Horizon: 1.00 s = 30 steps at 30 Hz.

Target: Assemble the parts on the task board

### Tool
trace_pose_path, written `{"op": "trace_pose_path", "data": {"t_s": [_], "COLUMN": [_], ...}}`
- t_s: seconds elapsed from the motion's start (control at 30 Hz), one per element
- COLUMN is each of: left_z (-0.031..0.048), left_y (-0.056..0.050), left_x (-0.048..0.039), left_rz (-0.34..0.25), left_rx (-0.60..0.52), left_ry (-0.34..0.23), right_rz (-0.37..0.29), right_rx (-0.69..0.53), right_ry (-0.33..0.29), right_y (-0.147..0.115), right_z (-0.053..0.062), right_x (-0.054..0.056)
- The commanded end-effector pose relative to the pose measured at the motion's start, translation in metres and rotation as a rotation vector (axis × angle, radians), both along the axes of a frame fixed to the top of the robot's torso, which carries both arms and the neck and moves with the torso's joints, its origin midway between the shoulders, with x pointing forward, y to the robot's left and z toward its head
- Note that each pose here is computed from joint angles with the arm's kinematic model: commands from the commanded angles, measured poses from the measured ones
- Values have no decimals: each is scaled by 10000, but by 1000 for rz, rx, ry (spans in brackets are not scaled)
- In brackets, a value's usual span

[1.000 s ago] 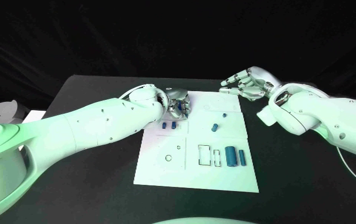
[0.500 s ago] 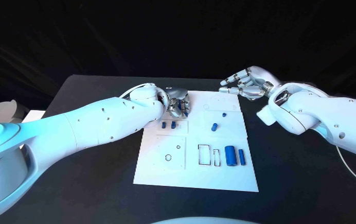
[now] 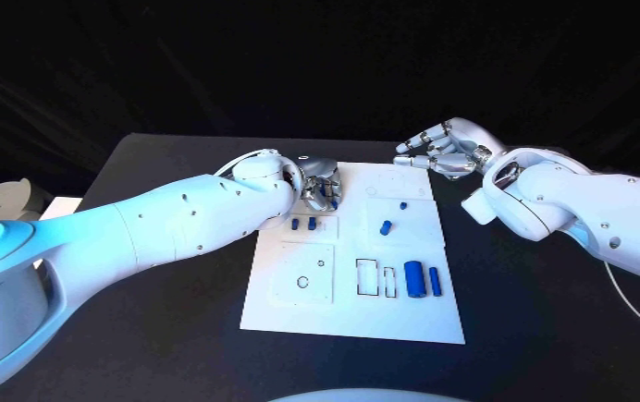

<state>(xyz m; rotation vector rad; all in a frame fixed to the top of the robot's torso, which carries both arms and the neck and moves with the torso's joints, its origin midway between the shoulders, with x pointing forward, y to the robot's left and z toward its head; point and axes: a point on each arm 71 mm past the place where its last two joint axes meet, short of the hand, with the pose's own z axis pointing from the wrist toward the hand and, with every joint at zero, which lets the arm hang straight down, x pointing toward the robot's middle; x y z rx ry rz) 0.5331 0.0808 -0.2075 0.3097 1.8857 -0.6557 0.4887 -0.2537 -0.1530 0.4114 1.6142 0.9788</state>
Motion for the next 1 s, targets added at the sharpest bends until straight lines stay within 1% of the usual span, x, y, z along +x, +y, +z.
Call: {"op": "trace_pose_path", "data": {"t_s": [0.03,0.27,0.57,0.7,0.77,0.87,1.0], "left_z": [-15,36,140,180,191,204,201], "left_y": [29,95,238,315,346,419,517], "left_x": [-10,-26,-52,-86,-103,-125,-118], "left_rz": [37,72,113,123,126,137,155], "left_rx": [-33,-93,-180,-202,-206,-209,-203], "left_ry": [14,15,-5,1,7,14,21], "right_rz": [10,9,7,8,8,7,7], "right_rx": [0,1,0,1,1,1,1], "right_ry": [-4,-4,-4,-3,-3,-3,-3], "right_y": [16,16,8,7,7,2,-2], "right_z": [1,1,0,-1,-1,-1,0], "right_x": [-3,-2,0,1,1,1,-2]}}
